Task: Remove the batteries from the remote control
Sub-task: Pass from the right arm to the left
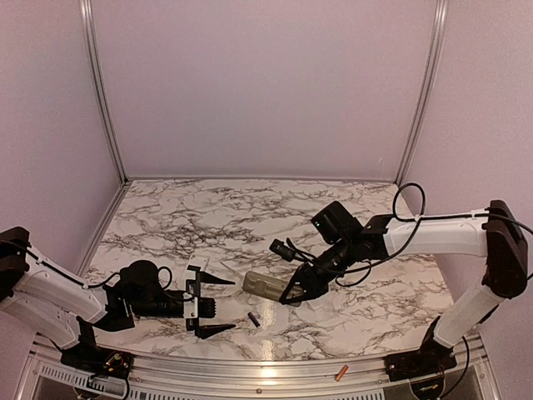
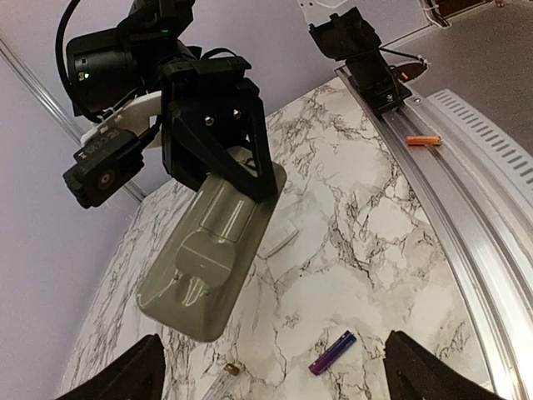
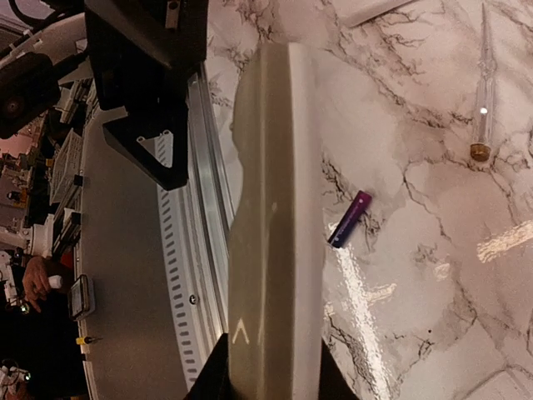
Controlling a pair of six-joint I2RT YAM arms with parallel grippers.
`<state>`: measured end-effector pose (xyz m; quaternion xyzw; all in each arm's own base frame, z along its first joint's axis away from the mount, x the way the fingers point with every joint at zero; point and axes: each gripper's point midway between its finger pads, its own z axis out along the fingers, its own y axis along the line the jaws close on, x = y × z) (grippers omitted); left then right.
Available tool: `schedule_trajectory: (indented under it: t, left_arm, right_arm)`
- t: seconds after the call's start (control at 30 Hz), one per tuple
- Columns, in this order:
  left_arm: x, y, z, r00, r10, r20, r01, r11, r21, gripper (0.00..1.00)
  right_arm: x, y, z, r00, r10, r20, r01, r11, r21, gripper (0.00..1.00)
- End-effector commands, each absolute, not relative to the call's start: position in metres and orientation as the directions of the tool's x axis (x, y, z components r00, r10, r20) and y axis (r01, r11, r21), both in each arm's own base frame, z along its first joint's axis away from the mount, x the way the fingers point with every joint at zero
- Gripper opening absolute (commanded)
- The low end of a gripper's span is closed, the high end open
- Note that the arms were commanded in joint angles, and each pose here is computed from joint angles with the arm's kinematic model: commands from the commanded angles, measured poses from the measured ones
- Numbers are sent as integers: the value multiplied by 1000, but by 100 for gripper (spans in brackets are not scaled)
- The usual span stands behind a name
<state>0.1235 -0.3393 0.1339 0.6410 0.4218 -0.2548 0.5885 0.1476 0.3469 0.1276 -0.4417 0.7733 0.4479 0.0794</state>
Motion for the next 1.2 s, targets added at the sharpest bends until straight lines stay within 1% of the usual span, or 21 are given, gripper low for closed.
schedule_trajectory:
  t: [0.0, 0.37, 0.53, 0.67, 0.83, 0.97, 1.03, 1.17]
  left_arm:
    - [115, -349, 123, 596, 250, -763, 795, -48, 605, 93]
    - [112, -364, 125, 663, 222, -715, 743, -76, 665, 89]
    - [118, -368, 123, 664, 237, -710, 738, -56, 672, 86]
    - [123, -372, 116, 658, 260, -707, 742, -63, 668, 83]
    - [125, -377, 109, 654, 283, -702, 746, -90, 660, 70]
    - [128, -378, 106, 656, 297, -694, 742, -89, 664, 63]
    - [128, -379, 106, 658, 297, -692, 741, -90, 666, 55]
    - [130, -378, 104, 661, 310, -683, 736, -89, 672, 45]
  right_arm:
    - [142, 361, 146, -598, -608, -522, -714, 107, 692, 0]
    - [118, 372, 130, -594, -668, -448, -657, 82, 750, 0]
    - [109, 383, 128, -575, -690, -439, -658, 72, 750, 0]
    - [109, 389, 126, -572, -695, -435, -663, 79, 745, 0]
    - [109, 394, 123, -575, -697, -427, -660, 87, 746, 0]
    - [108, 396, 123, -571, -700, -428, -663, 87, 743, 0]
    - [108, 397, 124, -572, -700, -428, -663, 86, 744, 0]
    - [109, 399, 126, -570, -697, -435, -663, 78, 745, 0]
